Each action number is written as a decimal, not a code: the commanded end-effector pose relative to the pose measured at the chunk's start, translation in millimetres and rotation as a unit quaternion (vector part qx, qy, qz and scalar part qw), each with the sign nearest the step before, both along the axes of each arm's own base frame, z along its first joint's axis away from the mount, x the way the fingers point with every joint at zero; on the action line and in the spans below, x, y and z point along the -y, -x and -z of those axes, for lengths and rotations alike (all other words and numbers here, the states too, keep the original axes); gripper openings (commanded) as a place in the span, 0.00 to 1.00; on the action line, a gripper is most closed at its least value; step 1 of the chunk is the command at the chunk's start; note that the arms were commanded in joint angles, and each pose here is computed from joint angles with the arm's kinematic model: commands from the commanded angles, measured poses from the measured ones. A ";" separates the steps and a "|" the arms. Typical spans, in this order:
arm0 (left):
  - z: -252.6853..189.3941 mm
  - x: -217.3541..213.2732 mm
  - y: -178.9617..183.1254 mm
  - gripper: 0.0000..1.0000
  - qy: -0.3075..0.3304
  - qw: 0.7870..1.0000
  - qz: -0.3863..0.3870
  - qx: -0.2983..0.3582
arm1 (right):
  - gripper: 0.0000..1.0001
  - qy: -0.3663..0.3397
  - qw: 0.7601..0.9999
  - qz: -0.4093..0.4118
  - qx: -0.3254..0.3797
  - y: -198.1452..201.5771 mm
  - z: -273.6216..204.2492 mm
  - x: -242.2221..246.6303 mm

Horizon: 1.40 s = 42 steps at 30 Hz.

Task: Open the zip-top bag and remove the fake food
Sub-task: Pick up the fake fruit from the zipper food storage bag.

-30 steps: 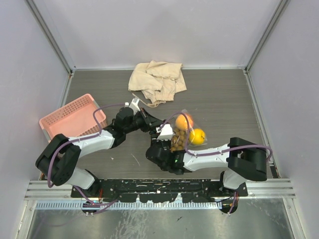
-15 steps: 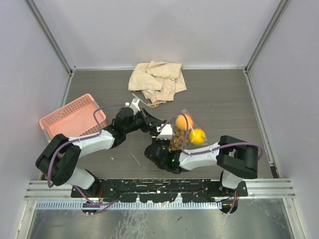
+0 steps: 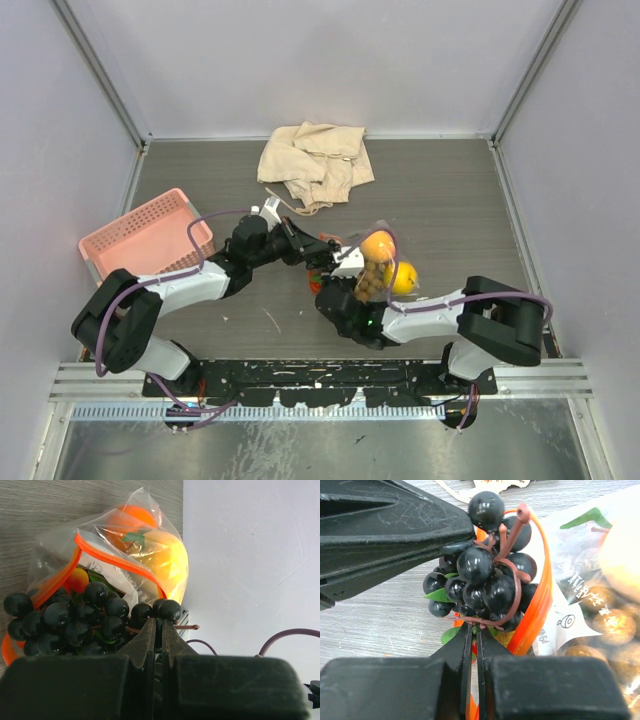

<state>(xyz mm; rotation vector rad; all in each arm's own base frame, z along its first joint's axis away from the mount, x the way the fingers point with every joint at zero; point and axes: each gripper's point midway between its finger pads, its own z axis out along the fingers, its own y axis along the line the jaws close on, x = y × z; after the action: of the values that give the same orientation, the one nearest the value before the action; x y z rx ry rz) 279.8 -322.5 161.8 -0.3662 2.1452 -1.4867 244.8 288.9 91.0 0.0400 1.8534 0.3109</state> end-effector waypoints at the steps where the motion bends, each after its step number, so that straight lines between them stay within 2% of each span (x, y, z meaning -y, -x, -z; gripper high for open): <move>1: -30.8 -2.9 -8.5 0.00 0.030 0.998 -0.003 0.048 | 0.01 -0.047 0.998 -0.028 0.022 5.7 -31.3 -0.6; 11: -52.4 -29.1 -25.0 0.00 0.033 0.997 -0.027 0.067 | 0.01 -0.044 0.997 -0.054 0.019 18.8 -39.0 18.3; 20: -53.8 -51.0 -24.0 0.00 0.014 0.996 -0.044 0.072 | 0.01 -0.053 0.997 -0.051 0.021 22.3 -41.4 32.5; 24: -73.2 -62.0 -18.9 0.00 0.018 0.994 -0.050 0.095 | 0.01 -0.041 0.998 -0.039 0.016 21.0 -38.1 37.4; 34: -103.6 -104.6 -9.9 0.00 -0.022 0.987 -0.084 0.137 | 0.01 -0.040 0.999 -0.027 0.010 20.0 -36.8 41.3; 42: -116.1 -165.4 -15.7 0.00 -0.089 0.973 -0.145 0.155 | 0.01 -0.038 0.999 -0.028 0.008 20.7 -36.8 42.1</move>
<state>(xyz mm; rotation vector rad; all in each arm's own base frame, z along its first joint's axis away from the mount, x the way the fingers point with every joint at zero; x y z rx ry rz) 295.1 -182.3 248.2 -0.3994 1.9201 -1.1919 217.7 246.7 106.5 -0.0382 1.8731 0.3913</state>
